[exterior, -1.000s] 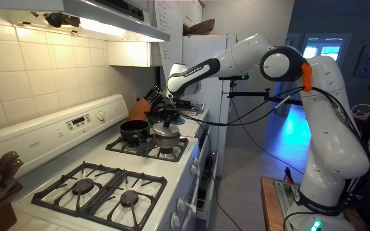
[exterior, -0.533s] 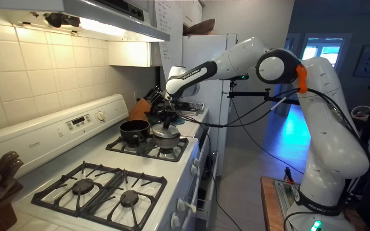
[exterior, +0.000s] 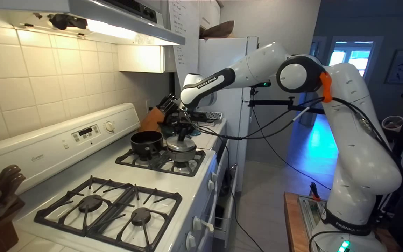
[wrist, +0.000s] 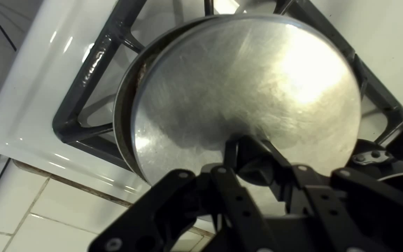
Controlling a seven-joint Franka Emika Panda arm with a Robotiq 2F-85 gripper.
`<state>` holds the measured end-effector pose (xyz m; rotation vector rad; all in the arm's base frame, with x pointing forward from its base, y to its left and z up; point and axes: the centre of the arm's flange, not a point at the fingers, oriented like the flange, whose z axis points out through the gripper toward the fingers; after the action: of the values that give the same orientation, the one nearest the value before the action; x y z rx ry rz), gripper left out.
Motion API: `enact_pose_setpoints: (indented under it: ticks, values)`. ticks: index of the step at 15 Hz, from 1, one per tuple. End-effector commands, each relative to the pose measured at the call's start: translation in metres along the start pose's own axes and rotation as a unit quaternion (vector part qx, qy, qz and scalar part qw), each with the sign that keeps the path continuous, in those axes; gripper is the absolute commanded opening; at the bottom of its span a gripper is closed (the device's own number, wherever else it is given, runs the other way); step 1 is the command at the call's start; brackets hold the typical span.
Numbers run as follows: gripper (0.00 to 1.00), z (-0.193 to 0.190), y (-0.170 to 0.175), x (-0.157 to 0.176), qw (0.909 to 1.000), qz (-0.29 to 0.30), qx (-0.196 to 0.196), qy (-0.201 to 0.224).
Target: Put the silver lid on the silver pot.
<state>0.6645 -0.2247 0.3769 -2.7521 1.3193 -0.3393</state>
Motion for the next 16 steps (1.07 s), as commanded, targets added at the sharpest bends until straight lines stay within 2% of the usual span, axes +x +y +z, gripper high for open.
enact_pose_setpoints:
  ticks: [1, 16]
  values:
    - [0.06, 0.001, -0.001, 0.011, 0.9999, 0.002, 0.012, -0.012]
    - [0.06, 0.011, 0.008, 0.012, 0.9996, 0.015, 0.004, -0.025]
